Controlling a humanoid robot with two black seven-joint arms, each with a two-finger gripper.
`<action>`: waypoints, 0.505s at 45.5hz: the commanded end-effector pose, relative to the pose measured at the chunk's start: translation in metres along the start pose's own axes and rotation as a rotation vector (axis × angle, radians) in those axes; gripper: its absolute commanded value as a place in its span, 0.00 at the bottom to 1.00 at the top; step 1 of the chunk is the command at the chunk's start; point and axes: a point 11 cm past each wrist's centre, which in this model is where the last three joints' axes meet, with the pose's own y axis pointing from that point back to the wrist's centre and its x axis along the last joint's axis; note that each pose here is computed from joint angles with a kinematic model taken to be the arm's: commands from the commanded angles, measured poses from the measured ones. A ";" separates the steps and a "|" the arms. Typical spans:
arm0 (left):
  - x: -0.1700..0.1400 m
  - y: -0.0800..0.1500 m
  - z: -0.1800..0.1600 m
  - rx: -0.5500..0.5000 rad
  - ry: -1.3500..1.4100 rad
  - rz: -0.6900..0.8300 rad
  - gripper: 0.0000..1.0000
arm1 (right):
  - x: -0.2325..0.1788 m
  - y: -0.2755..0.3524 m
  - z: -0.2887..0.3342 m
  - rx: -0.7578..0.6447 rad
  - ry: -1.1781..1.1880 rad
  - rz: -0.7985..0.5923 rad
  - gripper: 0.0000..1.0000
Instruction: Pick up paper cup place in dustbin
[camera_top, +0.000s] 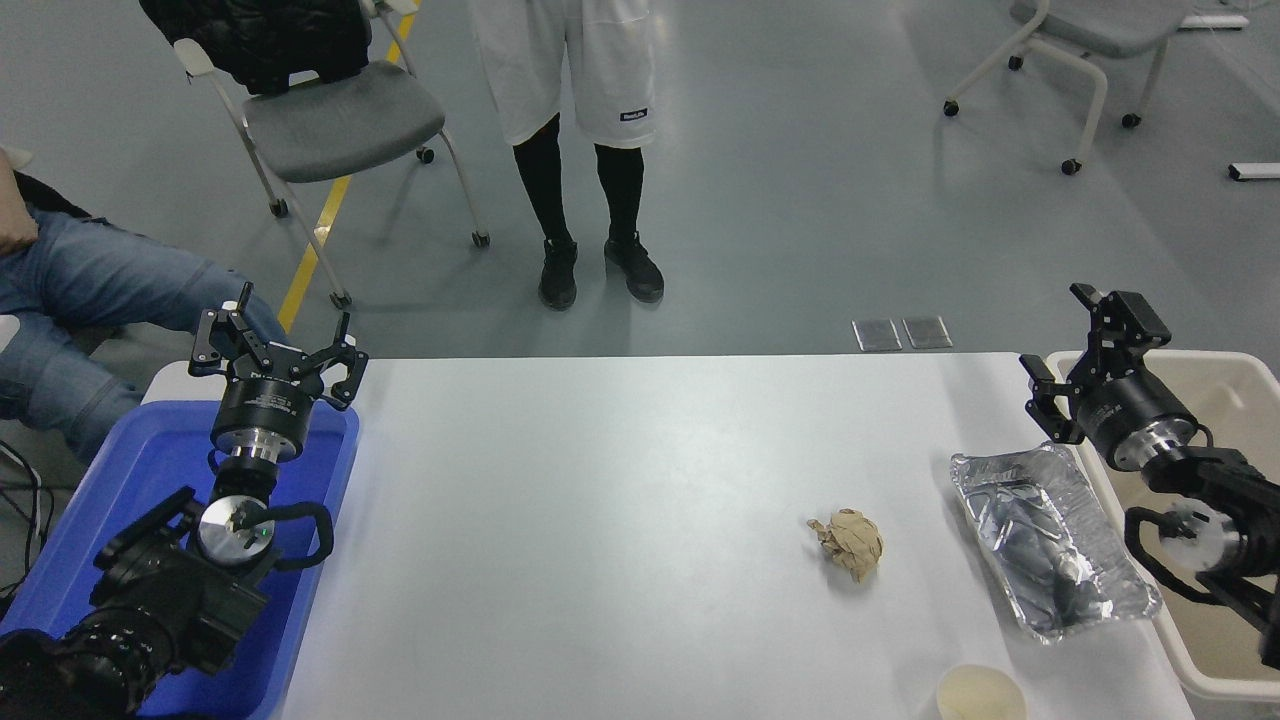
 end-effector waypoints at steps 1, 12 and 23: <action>0.000 0.000 0.000 0.000 0.000 0.000 0.99 | 0.034 0.029 -0.006 -0.172 0.261 -0.052 1.00; 0.000 0.000 0.000 0.000 0.000 0.000 0.99 | 0.061 0.057 -0.032 -0.337 0.507 -0.106 1.00; 0.000 0.000 0.000 0.000 0.000 0.000 0.99 | 0.051 0.076 -0.075 -0.392 0.634 -0.247 1.00</action>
